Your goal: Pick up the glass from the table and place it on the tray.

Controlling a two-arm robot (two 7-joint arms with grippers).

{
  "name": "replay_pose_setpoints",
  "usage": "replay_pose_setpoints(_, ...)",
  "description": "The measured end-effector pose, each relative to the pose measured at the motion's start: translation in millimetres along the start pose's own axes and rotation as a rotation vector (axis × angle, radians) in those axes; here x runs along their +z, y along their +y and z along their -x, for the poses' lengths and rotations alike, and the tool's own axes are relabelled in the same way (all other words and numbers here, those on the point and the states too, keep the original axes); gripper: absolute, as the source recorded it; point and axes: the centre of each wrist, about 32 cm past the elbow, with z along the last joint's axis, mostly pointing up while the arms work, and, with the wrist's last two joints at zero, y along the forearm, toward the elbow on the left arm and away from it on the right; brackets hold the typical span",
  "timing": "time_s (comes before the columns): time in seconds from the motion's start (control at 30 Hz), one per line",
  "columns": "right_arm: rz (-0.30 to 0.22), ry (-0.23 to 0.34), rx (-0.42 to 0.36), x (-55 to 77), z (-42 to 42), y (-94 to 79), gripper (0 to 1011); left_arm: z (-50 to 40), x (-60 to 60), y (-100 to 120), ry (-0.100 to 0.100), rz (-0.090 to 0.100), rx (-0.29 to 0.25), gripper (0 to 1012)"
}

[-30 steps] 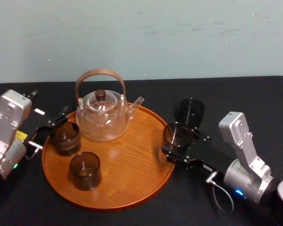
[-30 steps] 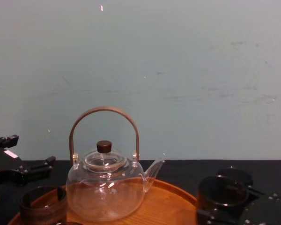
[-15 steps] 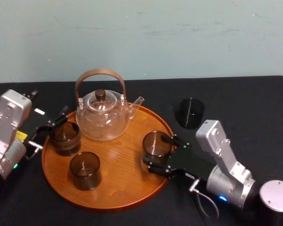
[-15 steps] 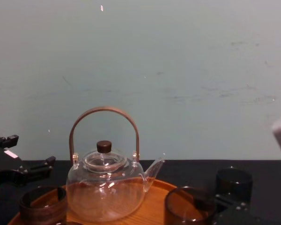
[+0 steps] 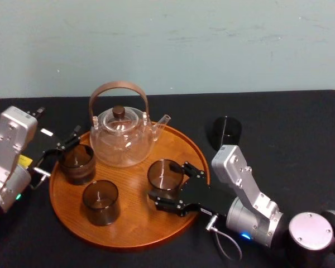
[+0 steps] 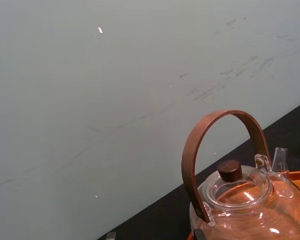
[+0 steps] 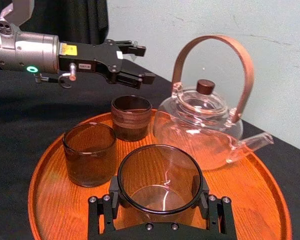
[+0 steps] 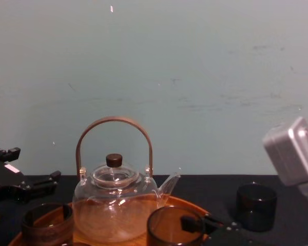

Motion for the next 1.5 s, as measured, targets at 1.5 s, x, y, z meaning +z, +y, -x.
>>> replay_pose_setpoints(1.5, 0.025, 0.071, 0.098, -19.5, 17.3, 29.9, 898, 0.0, 0.0, 0, 0.000, 0.000, 0.000, 1002)
